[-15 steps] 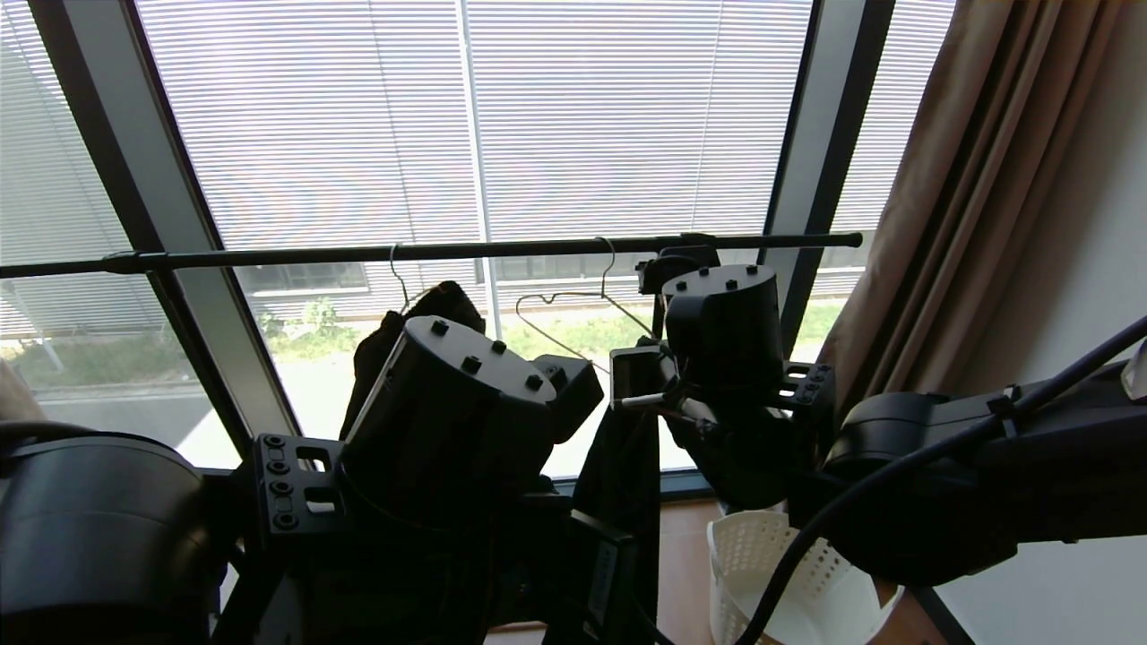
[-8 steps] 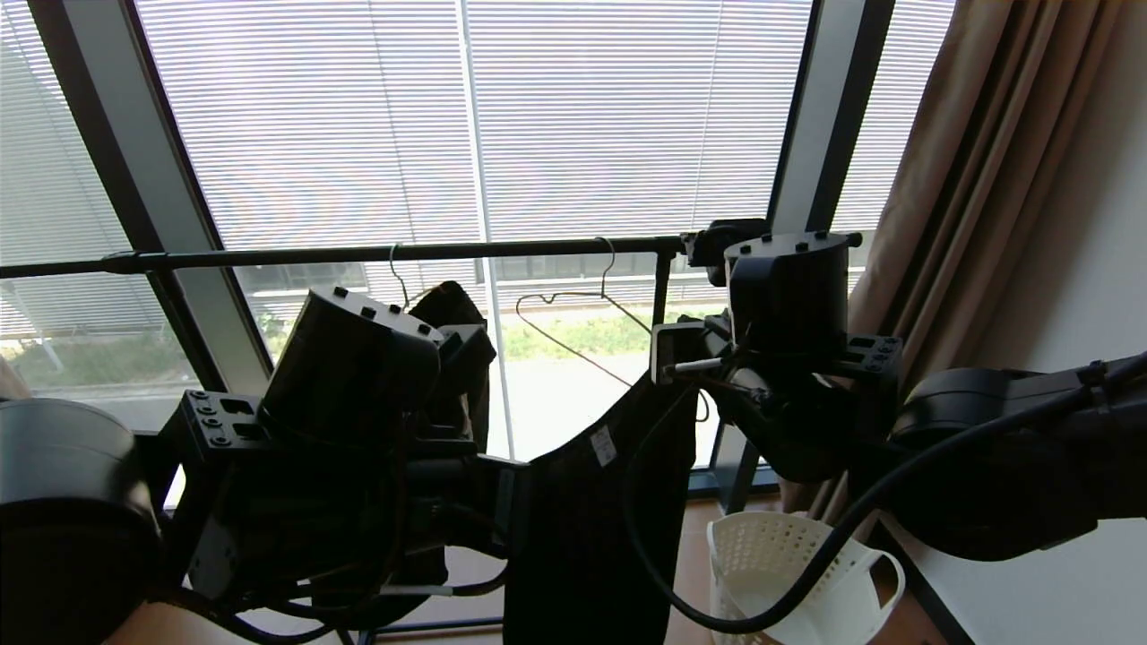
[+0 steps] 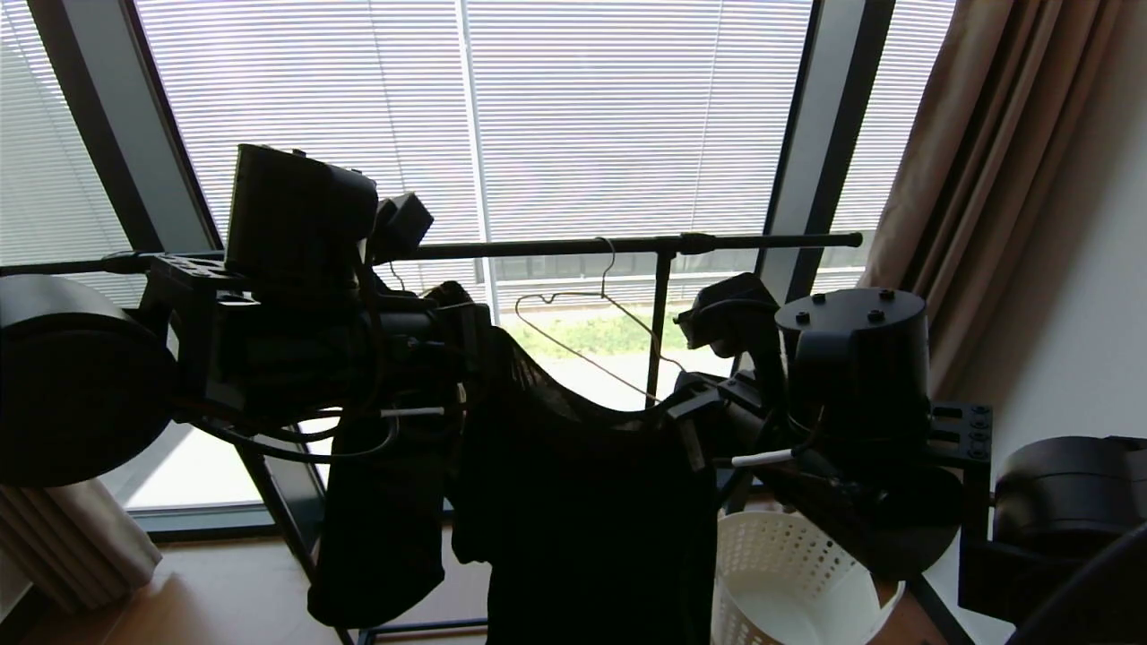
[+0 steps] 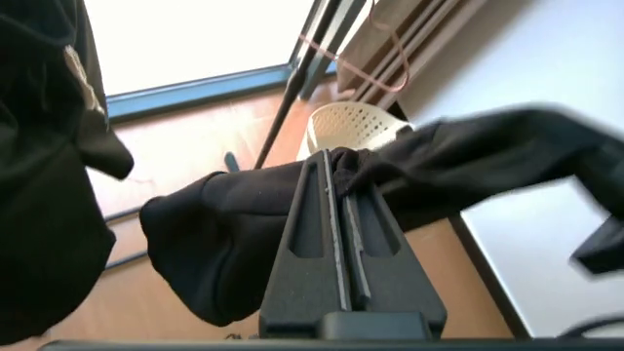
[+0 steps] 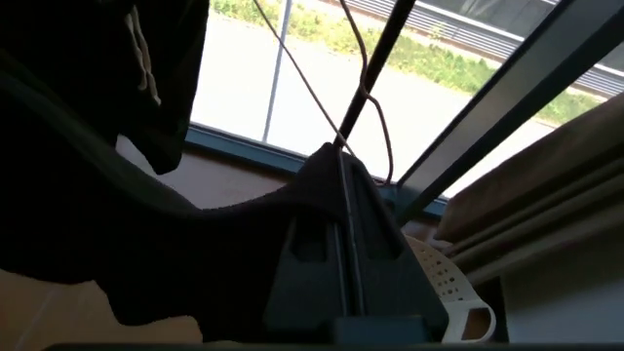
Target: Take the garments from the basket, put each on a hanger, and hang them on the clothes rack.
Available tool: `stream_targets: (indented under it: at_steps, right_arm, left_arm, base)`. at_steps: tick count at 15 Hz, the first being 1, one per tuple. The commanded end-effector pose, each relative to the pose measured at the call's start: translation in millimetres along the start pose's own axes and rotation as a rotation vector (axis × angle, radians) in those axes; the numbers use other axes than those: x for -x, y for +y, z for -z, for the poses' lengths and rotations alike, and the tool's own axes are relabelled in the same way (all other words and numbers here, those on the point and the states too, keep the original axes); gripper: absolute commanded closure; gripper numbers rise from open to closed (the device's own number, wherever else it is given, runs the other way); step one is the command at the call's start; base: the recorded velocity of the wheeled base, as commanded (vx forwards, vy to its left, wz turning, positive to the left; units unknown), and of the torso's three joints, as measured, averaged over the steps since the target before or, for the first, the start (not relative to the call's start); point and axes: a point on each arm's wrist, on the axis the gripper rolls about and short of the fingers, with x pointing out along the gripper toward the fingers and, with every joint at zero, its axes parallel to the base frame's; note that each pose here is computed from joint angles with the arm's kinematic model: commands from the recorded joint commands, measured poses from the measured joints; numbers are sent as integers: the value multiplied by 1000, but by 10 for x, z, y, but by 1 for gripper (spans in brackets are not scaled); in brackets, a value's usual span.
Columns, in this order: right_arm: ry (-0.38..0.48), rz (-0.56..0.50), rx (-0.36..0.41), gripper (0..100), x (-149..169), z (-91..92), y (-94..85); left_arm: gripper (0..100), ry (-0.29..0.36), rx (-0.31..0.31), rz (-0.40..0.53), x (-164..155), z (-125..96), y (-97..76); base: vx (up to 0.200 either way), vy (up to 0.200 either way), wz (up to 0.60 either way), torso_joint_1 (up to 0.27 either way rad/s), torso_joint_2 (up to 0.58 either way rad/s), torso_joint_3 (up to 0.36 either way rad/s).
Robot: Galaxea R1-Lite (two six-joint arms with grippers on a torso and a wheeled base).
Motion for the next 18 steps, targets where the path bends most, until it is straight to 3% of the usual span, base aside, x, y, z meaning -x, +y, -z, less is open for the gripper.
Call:
stream_targets:
  at_steps: [1,7,8,14,18]
  right_arm:
    - [19,-21,23,100,17,73,68]
    - [35,-22,35,100,-39,129,105]
    - [42,-22,38,0,-52,148,114]
    - [110,-195,173,0,58,411,54]
    - [13,-246,195,0,73,502,54]
  left_arm:
    - [100,-23,1,10,-39,-82,-39]
    - [100,-53,-10,52,4,-157,-176]
    - [100,-62,-14,63,18,-182,-212]
    - [100,-113,-14,28,0,-290,-271]
    - [100,-144,-11,-41,-37,-312,-285]
  base:
    - [0,0,0,0,0,0]
    - [0,0,0,0,0,0]
    - [0,0,0,0,0,0]
    - [0,0,0,0,0,0]
    - [0,0,0,0,0,0]
